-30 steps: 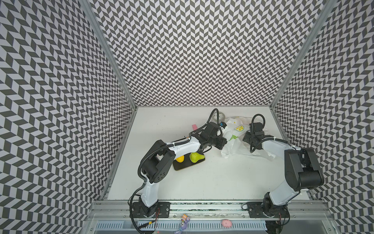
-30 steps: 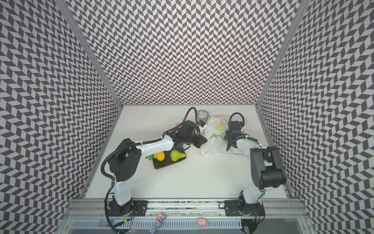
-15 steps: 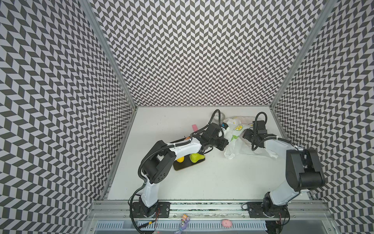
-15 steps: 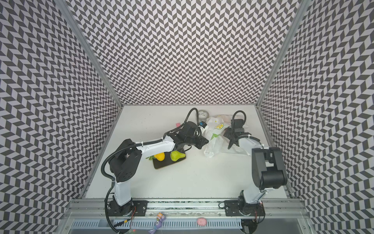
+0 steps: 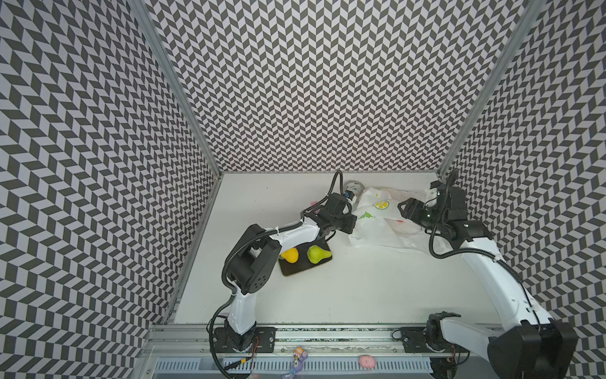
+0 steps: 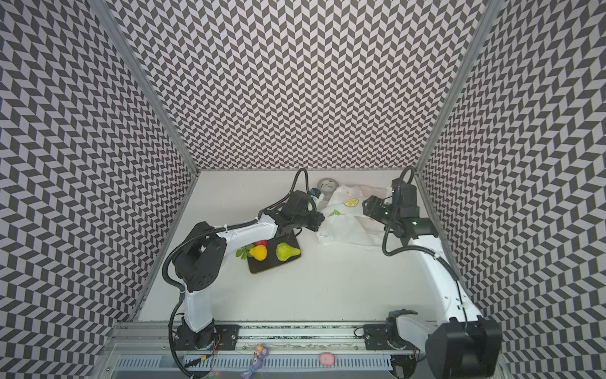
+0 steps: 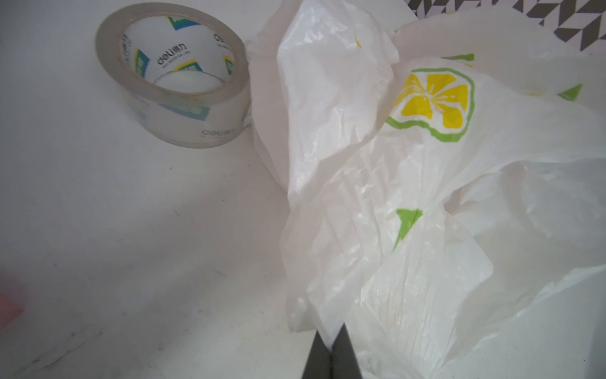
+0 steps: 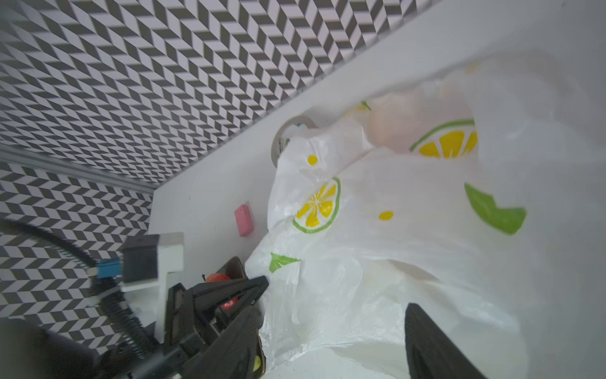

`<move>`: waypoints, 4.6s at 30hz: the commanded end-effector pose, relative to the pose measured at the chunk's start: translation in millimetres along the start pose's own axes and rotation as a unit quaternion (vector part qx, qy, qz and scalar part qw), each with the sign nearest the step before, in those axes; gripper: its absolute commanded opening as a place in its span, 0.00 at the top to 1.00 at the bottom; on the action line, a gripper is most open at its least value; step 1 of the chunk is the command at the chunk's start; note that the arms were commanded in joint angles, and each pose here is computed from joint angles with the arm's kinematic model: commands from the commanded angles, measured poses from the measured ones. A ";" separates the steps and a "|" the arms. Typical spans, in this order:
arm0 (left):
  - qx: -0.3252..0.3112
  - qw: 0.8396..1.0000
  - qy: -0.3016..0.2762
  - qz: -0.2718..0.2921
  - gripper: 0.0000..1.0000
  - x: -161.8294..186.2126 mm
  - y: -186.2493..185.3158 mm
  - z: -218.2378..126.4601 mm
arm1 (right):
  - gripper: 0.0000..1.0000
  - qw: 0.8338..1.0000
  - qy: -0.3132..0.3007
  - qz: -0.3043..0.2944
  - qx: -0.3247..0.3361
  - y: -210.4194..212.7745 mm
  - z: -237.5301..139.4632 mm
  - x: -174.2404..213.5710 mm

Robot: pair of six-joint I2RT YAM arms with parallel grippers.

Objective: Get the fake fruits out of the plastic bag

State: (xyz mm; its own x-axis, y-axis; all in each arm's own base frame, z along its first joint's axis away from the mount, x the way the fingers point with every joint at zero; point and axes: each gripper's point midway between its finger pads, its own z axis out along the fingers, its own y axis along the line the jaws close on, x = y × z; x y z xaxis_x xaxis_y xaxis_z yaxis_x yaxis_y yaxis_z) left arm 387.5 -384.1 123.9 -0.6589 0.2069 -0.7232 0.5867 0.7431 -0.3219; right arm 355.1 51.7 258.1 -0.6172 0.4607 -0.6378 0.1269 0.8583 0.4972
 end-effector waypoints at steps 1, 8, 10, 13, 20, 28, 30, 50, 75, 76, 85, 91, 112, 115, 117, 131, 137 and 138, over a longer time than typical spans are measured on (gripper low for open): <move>-0.022 0.999 -0.024 -0.008 1.00 -18.8 10.0 -17.2 | 0.26 0.992 -0.064 -0.028 0.107 -26.9 -26.7 -40.9; -0.035 0.999 -0.030 -0.008 1.00 -21.4 19.9 -24.1 | 0.16 0.970 -0.107 0.044 0.212 -105.5 -4.9 -74.8; -0.035 0.999 -0.029 -0.009 1.00 -20.7 20.1 -23.9 | 0.15 0.975 -0.082 0.060 0.196 -117.2 16.3 -68.7; -0.035 0.999 -0.029 -0.008 1.00 -20.5 19.9 -24.6 | 0.14 0.981 -0.027 0.070 0.180 -129.4 50.4 -50.8; -0.037 0.999 -0.030 -0.005 1.00 -20.8 21.0 -27.0 | 0.13 0.985 0.028 0.064 0.158 -142.0 95.6 -31.4; -0.038 0.999 -0.030 -0.003 1.00 -21.2 21.1 -27.0 | 0.19 0.987 0.061 0.056 0.141 -146.1 119.0 -18.5; -0.039 0.999 -0.031 -0.003 1.00 -21.8 21.5 -27.6 | 0.22 0.987 0.065 0.058 0.134 -145.0 121.2 -16.1; 0.058 0.990 -0.122 -0.029 0.30 -62.1 -31.0 -128.8 | 0.94 0.999 0.013 0.028 -0.009 -62.7 63.7 -42.6; 0.205 0.970 -0.019 0.131 0.80 13.6 -159.1 -75.8 | 0.94 0.993 -0.038 0.100 -0.044 -22.3 9.3 -26.2; 0.206 0.968 -0.020 0.144 0.80 15.7 -164.4 -71.5 | 0.94 0.993 -0.035 0.106 -0.035 -27.2 12.7 -22.2; 0.118 0.965 -0.039 0.232 0.72 23.6 -148.7 -4.1 | 0.94 0.993 -0.022 0.111 0.011 -47.3 23.5 -11.0; 0.074 0.967 -0.070 0.234 0.66 8.0 -135.4 30.0 | 0.94 0.994 -0.022 0.107 0.018 -51.9 22.4 -5.4; -0.023 0.975 0.052 0.216 0.37 60.2 -54.5 98.8 | 0.94 0.992 -0.039 0.121 -0.008 -47.5 18.4 -3.5; -0.015 0.976 0.054 0.212 0.33 61.4 -53.8 100.9 | 0.94 0.992 -0.039 0.121 -0.007 -48.2 19.8 -2.8; -0.014 0.975 0.064 0.212 0.31 65.0 -53.1 105.7 | 0.94 0.992 -0.039 0.121 -0.006 -48.3 19.4 -3.3; -0.034 0.978 0.081 0.190 0.41 77.8 -39.6 126.6 | 0.94 0.992 -0.042 0.122 -0.004 -48.5 19.2 -5.2; -0.004 0.982 0.007 0.191 0.62 41.3 -60.7 98.1 | 0.94 0.991 -0.044 0.123 0.004 -51.4 18.1 -5.4; 0.006 0.981 -0.013 0.192 0.64 31.2 -67.2 89.4 | 0.93 0.991 -0.044 0.123 0.006 -52.0 18.4 -4.9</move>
State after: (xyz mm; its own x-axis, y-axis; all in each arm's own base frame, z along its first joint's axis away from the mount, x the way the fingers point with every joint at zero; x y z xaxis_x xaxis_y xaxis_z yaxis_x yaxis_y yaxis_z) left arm 374.1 -482.1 33.1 -0.4204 0.5092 -0.7509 0.7795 0.6263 -0.0117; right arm 361.2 10.7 207.2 -0.5422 0.6703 -0.5067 0.3047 0.7188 0.6249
